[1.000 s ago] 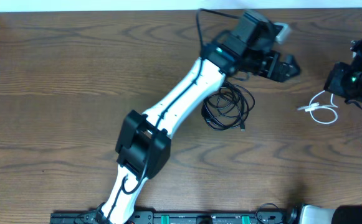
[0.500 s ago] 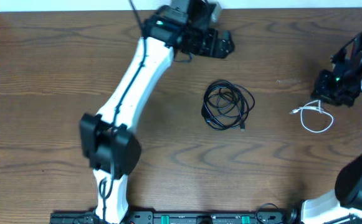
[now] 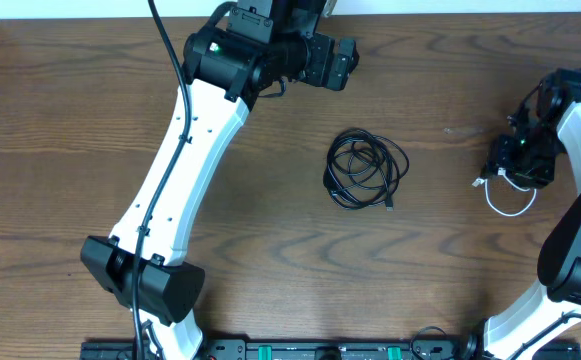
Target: Untangle cables
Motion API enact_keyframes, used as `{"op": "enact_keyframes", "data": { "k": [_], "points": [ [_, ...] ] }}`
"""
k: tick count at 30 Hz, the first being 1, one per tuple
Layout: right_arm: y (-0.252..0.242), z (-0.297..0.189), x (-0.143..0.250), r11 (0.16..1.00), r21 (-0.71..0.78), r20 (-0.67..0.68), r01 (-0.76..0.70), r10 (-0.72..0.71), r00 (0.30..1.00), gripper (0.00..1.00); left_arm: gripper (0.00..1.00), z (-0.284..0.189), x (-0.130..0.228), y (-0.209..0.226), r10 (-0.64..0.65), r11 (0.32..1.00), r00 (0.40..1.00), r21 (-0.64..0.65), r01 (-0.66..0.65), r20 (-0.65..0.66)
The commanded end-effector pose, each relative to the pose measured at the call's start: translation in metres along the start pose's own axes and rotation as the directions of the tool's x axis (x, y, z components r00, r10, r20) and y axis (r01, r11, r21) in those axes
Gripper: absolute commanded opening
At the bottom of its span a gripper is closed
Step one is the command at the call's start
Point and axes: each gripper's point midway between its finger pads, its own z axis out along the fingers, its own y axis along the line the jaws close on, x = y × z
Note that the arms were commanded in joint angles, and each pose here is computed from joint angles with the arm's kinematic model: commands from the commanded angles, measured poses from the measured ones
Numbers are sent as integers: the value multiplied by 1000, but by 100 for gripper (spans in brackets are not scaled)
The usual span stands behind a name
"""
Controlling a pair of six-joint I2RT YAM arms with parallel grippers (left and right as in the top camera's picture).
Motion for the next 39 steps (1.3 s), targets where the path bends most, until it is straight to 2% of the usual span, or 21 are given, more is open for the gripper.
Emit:
{"op": "enact_keyframes", "data": {
  "k": [1,7,13,20,25,26,27,30,31,36,38,39],
  "points": [
    [-7,11,-1,999,38,8,19,-19,1000,58,99,-2,-4,2,19,1000,1000,-14,-19,12],
    [-6,14,-15,999,37,66,33,-36,997,57,99,-2,-4,2,19,1000,1000,-15,-19,12],
    [-2,12,-29,997,3,128,-77,76,989,49,99,-2,-4,2,22,1000,1000,-15,-22,11],
    [5,-19,-28,999,-11,201,-35,36,979,56,98,-2,-4,2,22,1000,1000,-15,-22,11],
    [7,-48,-23,998,14,264,69,-70,962,59,99,-2,-4,2,22,1000,1000,-15,-22,11],
    [2,-50,-25,994,50,272,102,-112,956,65,99,-2,-4,2,22,1000,1000,-15,-21,11],
    [-1,-48,-25,990,74,265,117,-133,955,69,98,-2,-4,2,21,1000,1000,-15,-21,10],
    [-9,-29,-27,980,117,222,160,-183,958,69,98,-2,-4,2,21,1000,1000,-15,-21,10],
    [-8,-13,-28,970,117,198,215,-234,952,70,99,-2,-4,2,21,1000,1000,-15,-21,9],
    [-12,24,-30,964,115,155,241,-257,954,70,99,-2,-3,2,21,1000,1000,-15,-21,8],
    [-13,37,-32,964,114,151,240,-256,955,64,98,-2,-3,2,21,1000,1000,-15,-21,8],
    [-14,41,-32,964,114,149,239,-255,956,56,99,-2,-3,2,21,1000,1000,-15,-21,8]
  ]
}}
